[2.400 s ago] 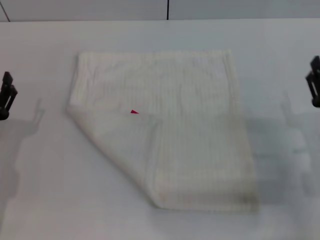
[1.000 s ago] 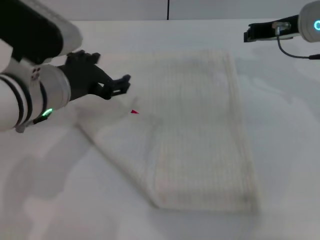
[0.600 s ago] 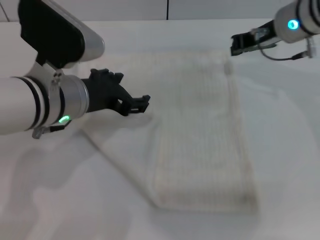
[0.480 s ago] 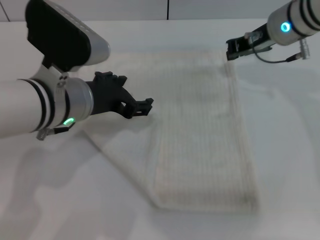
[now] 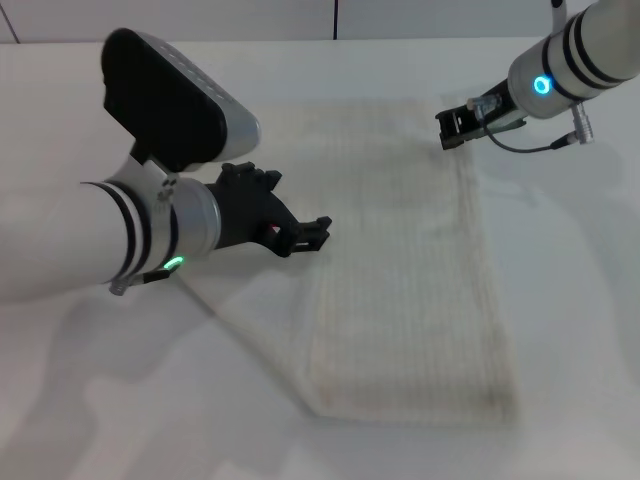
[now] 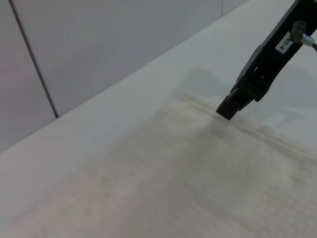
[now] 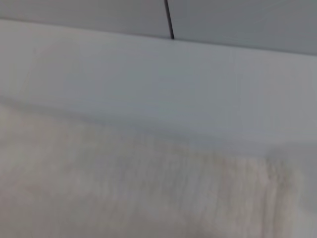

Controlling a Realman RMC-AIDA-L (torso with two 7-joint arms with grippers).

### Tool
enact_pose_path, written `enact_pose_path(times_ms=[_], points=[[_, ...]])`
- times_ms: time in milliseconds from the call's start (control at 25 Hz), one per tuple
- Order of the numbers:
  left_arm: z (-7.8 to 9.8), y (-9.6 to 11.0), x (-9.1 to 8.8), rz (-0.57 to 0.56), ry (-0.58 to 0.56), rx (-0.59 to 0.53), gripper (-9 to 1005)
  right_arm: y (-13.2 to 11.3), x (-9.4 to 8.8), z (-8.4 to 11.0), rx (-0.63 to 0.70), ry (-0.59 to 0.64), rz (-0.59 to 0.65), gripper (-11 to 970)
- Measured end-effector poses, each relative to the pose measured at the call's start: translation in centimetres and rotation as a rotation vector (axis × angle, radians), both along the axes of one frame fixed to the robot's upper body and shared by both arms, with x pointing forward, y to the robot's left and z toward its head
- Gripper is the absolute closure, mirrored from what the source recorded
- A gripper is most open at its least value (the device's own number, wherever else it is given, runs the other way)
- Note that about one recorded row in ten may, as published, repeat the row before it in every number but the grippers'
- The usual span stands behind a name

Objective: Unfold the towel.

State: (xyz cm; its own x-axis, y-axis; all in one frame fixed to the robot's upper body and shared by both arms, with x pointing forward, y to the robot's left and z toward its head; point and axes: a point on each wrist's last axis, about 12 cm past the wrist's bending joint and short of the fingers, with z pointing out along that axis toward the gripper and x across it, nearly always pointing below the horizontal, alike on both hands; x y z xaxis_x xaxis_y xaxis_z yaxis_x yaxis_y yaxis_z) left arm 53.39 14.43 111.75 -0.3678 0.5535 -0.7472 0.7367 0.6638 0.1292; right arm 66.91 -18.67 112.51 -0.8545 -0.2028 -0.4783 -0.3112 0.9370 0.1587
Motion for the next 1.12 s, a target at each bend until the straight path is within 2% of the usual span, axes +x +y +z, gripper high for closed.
enact_pose_path(times_ms=[400,720,1120], points=[[-1.5,-0.9,0.1,-0.012,-0.008,0.003,189,0.4,-0.6,-1.1,-0.013,0.028,0.019,961],[-2.6,-2.1,0.2,-0.045,0.037,-0.001,189,0.5,-0.5,-1.0,-0.013,0.025,0.020,961],[-3.8,-2.2,1.1,-0.044,0.056,0.031,190,0.5,-0.5,-1.0,-0.014,0.021,0.021,960]])
